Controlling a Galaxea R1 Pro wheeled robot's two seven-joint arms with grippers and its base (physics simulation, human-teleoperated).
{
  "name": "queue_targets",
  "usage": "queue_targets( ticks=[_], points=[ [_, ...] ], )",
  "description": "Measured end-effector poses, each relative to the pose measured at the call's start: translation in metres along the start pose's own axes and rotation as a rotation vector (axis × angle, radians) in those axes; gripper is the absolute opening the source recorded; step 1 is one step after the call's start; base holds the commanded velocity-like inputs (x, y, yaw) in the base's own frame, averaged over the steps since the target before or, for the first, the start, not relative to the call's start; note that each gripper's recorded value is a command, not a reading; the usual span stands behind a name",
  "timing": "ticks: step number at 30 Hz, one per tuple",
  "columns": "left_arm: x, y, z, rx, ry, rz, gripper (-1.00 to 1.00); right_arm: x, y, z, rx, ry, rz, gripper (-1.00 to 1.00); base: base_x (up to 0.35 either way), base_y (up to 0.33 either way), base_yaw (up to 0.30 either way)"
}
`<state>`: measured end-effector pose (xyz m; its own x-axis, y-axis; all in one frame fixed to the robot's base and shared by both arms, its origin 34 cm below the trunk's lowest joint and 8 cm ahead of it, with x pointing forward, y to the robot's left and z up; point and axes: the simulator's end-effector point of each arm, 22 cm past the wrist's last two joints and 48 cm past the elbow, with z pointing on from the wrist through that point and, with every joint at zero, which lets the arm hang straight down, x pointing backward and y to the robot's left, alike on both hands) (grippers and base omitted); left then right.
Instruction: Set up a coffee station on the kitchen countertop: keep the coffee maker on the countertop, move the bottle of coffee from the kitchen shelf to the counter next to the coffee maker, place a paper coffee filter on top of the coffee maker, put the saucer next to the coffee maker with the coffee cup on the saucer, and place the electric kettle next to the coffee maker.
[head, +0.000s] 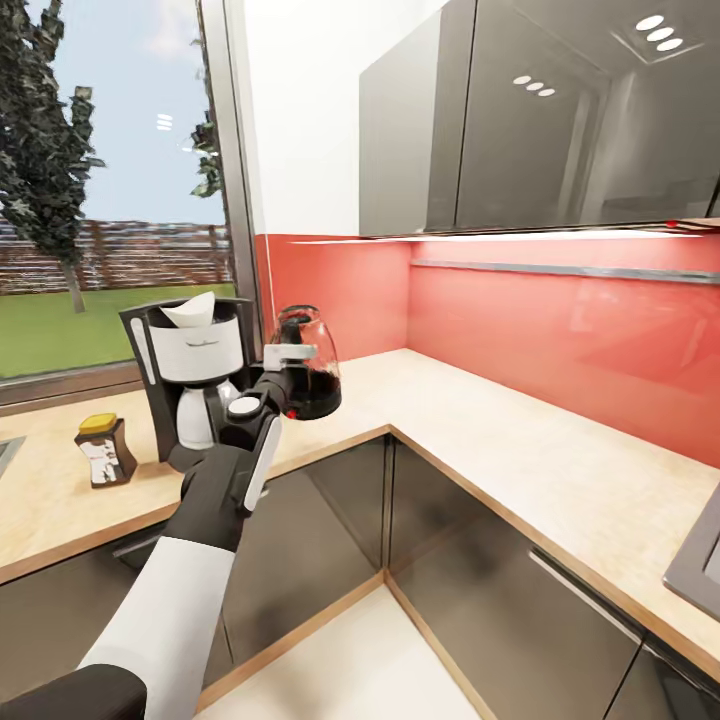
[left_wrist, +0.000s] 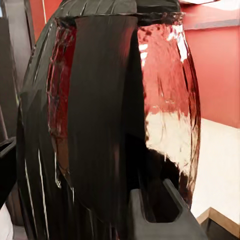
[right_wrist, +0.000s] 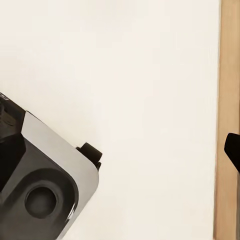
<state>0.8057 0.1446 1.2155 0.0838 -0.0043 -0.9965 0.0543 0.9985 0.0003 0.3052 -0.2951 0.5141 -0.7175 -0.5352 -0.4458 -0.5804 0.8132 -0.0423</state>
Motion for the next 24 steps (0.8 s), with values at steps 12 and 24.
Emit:
queue_targets(
  ticks=[12,24],
  points=[
    [0.014,0.000,0.005,-0.004,0.014,0.002,-1.00,0.000,0.000,0.000,0.000,0.000,0.000,1.00,0.062,-0.025,0.158],
    [0.015,0.004,0.005,-0.026,0.015,0.000,-1.00,0.000,0.000,0.000,0.000,0.001,0.001,1.00,0.033,-0.058,0.064]
  ],
)
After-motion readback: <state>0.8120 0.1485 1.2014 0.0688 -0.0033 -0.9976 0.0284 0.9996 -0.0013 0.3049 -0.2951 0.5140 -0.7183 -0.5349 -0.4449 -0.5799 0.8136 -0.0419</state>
